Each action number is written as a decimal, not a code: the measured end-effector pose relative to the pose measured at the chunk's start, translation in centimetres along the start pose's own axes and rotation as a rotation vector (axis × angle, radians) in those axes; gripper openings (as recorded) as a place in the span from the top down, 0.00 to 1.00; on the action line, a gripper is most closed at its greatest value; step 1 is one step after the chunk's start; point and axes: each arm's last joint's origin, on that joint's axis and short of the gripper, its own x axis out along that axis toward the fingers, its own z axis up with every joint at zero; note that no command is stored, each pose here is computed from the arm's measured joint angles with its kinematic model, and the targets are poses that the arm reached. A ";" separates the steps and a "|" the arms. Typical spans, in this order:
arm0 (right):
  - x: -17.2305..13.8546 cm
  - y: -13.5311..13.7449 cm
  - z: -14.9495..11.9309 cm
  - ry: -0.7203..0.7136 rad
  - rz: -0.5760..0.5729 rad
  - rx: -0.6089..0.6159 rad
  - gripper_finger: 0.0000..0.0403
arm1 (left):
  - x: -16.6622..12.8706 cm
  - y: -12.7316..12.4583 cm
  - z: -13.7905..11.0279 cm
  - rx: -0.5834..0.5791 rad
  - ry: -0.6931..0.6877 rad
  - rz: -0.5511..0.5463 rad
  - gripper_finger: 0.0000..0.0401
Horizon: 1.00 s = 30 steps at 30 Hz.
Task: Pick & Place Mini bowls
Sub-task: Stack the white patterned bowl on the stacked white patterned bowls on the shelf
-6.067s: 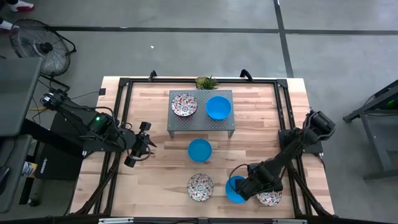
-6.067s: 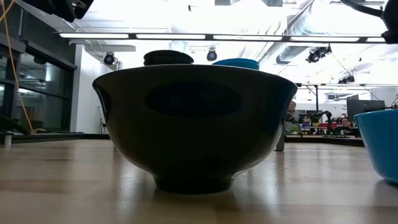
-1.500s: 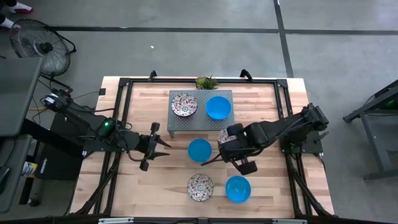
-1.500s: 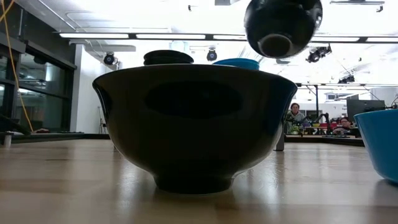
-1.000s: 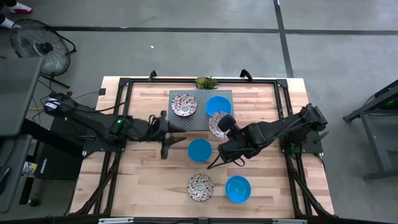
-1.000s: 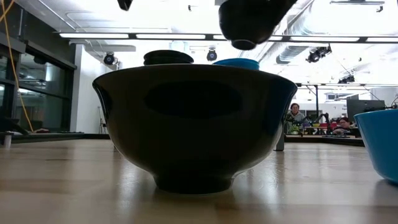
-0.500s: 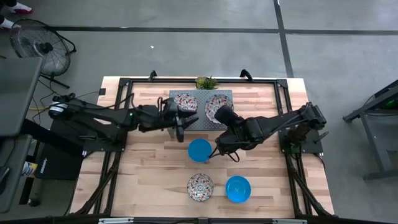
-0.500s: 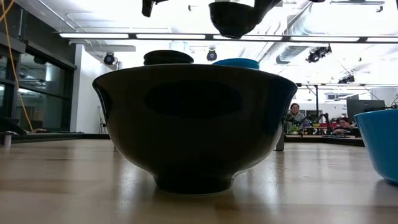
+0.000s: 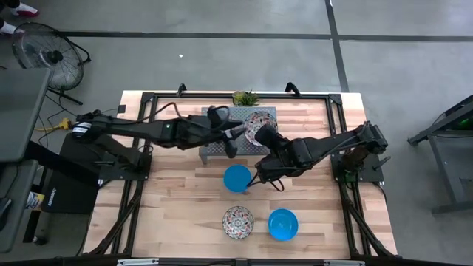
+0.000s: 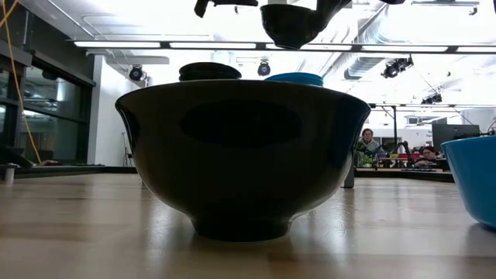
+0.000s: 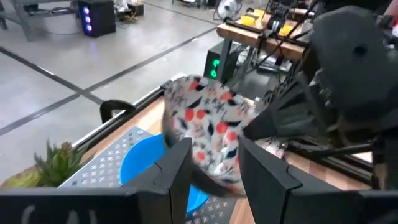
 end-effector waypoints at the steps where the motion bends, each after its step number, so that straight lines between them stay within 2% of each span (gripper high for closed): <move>1: 0.0 0.0 0.0 0.001 -0.001 0.000 1.00 | 0.3 -0.2 0.2 0.004 0.006 0.002 0.68; 9: 0.0 0.1 0.0 -0.002 0.013 0.010 1.00 | 1.7 -1.0 0.4 0.061 0.099 0.065 0.68; 18: 0.0 0.2 -0.1 0.008 0.019 0.035 1.00 | 1.4 -0.5 0.5 0.115 0.096 0.191 0.68; 30: 0.3 0.1 -0.3 0.006 0.042 0.025 1.00 | 1.4 -0.6 0.4 0.129 0.115 0.159 0.68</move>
